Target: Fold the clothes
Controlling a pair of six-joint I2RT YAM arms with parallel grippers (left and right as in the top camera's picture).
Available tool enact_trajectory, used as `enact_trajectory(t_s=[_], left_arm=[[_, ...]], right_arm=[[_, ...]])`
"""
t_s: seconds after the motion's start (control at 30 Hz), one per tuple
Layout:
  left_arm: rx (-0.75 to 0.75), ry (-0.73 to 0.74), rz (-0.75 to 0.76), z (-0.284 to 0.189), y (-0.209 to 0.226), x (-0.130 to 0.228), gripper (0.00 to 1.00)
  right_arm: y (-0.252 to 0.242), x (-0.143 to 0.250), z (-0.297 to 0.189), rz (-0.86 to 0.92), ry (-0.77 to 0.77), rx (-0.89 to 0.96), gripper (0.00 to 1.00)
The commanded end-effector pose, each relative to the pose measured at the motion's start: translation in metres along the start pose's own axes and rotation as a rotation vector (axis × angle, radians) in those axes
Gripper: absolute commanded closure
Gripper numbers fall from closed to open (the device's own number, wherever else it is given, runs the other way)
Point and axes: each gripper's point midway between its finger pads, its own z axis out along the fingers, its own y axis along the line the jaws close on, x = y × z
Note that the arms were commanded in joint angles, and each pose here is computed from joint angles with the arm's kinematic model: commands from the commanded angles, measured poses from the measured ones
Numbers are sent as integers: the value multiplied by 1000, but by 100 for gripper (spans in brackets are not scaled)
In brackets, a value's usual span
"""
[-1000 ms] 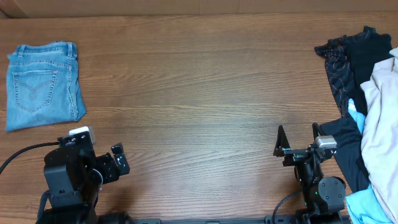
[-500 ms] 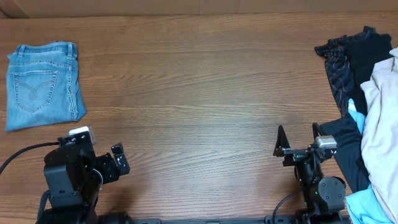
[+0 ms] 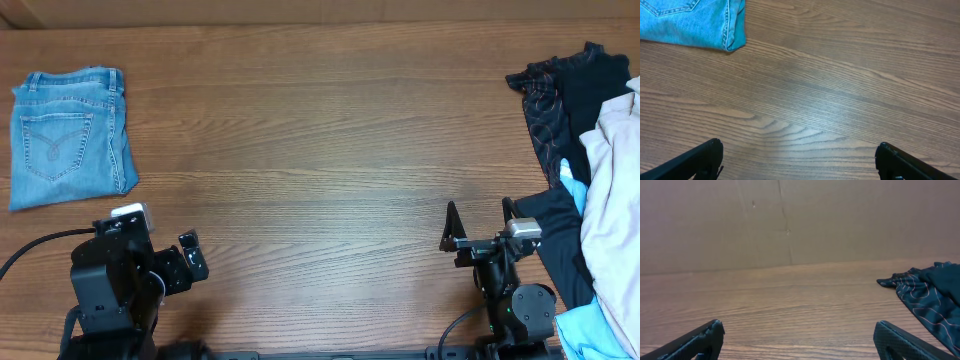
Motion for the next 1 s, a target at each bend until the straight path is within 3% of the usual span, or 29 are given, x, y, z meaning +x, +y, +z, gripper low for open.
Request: enact_trajectory(t_s=[0.0,0.23,0.47,0.97], left_arm=[[-12,-6,-20,0,2,-1,0],[-14,2,-21,2,3,3,0],[-45,-4,22,17,10,31,0],[125,-491,49,81,-15,19,0]], right_arm=[[1,1,0,1,-5,-8,0],[1,1,0,1,-5,-8,0],[1,1,0,1,-5,-8,0],[1,1,0,1,-5,-8,0]])
